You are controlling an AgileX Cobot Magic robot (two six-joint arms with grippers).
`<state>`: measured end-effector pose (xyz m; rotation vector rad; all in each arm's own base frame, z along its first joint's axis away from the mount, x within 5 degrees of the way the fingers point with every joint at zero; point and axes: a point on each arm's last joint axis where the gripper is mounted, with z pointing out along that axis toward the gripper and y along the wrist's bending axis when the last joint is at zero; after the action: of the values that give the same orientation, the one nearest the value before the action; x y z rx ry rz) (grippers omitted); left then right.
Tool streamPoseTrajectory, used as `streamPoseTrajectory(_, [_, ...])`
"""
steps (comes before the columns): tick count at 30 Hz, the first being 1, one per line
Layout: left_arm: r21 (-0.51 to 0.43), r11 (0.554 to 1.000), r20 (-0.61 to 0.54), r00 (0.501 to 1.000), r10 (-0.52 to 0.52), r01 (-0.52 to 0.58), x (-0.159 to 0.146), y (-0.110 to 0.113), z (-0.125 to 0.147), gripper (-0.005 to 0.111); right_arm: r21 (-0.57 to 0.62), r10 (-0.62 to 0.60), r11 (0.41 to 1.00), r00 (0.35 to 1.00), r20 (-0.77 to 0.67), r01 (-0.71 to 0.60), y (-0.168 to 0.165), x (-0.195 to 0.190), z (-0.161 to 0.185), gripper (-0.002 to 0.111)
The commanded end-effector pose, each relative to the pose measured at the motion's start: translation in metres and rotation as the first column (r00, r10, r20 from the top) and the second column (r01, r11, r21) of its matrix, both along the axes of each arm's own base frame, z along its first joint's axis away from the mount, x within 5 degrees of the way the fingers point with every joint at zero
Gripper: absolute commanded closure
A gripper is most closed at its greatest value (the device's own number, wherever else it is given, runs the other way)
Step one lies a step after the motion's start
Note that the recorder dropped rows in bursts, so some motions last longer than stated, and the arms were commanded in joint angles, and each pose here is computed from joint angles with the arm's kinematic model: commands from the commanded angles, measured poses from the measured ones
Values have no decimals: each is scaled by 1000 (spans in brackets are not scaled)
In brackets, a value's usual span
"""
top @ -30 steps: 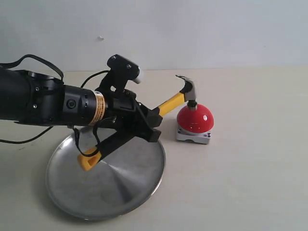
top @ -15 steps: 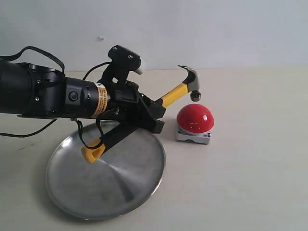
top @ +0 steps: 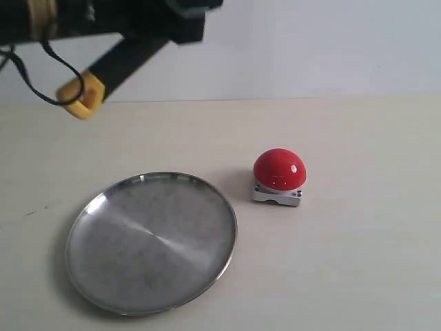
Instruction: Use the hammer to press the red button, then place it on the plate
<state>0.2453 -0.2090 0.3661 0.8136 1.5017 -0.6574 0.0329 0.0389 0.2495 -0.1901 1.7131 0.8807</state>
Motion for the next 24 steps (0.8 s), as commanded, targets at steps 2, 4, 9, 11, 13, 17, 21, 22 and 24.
streamPoseTrajectory(2, [-108,994,111,994,3,9,-30,20,47,107,-1,-1,1000,1000,4,1,0,0,-1,108])
streamPoseTrajectory(4, [-112,994,110,994,8,4,-30,22,49,107,-1,-1,1000,1000,4,1,0,0,-1,108])
streamPoseTrajectory(9, [-69,998,6,1000,7,-7,-10,7,18,107,-1,-1,1000,1000,4,1,0,0,-1,108])
streamPoseTrajectory(11, [-22,1000,-58,998,9,-10,2,-2,-7,107,-1,-1,1000,1000,4,1,0,0,-1,108])
streamPoseTrajectory(13, [41,999,-147,989,15,-9,18,-13,-44,107,-1,-1,1000,1000,4,1,0,0,-1,108])
streamPoseTrajectory(17, [176,984,-335,941,45,16,42,-31,-130,107,-1,-1,1000,1000,4,1,0,0,-1,108])
streamPoseTrajectory(21, [241,967,-500,865,51,83,57,-47,-213,107,-1,-1,1000,1000,4,1,0,0,-1,108])
streamPoseTrajectory(22, [253,963,-512,858,49,96,59,-49,-223,107,-1,-1,1000,1000,4,1,0,0,-1,108])
streamPoseTrajectory(24, [262,960,-519,853,52,101,62,-51,-230,107,-1,-1,1000,1000,4,1,0,0,-1,108])
